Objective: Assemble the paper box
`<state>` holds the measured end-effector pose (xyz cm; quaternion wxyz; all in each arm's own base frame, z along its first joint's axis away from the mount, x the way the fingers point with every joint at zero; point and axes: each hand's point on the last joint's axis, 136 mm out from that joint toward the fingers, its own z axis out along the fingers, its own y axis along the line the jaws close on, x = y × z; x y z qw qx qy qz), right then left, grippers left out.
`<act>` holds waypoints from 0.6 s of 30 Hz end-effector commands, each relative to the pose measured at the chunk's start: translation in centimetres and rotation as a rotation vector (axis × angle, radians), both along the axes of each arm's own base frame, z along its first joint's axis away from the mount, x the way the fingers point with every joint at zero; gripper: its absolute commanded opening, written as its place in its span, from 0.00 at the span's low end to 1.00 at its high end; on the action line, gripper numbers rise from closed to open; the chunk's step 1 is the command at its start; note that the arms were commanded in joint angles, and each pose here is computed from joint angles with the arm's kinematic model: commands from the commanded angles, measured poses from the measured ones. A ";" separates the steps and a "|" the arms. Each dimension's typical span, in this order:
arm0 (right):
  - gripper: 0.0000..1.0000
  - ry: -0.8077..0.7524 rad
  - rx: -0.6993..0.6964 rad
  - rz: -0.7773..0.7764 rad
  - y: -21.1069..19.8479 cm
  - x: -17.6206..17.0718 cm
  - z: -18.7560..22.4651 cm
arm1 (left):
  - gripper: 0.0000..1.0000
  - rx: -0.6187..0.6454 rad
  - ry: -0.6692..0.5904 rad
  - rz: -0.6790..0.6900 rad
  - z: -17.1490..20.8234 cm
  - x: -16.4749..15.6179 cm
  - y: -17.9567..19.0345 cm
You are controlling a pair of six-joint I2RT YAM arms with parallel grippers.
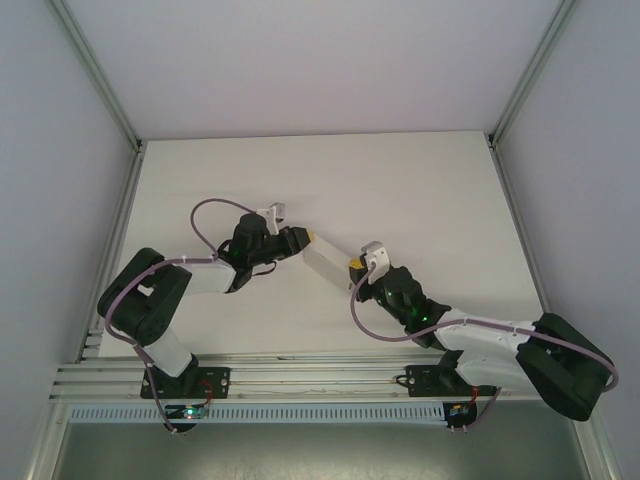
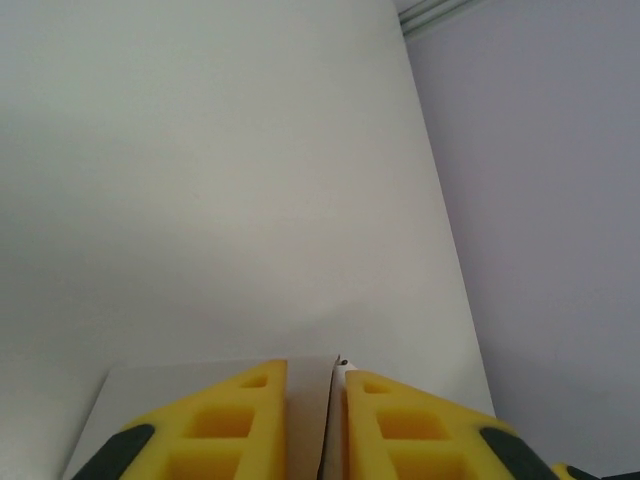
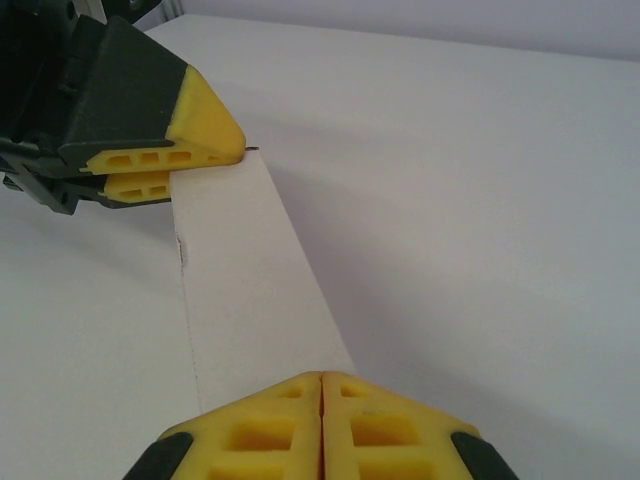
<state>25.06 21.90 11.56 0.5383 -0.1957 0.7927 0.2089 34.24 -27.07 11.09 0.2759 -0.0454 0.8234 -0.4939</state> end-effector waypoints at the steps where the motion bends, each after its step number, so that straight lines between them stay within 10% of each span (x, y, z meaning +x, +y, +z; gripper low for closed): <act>1: 0.10 0.147 -0.048 0.003 -0.7 -1.6 -3.2 | 0.27 0.192 0.305 -0.121 -7.2 -6.4 0.4; 18: 0.37 0.154 0.026 -0.100 -1.6 0.0 -0.8 | 0.69 0.262 0.190 -0.136 -2.7 -5.1 0.3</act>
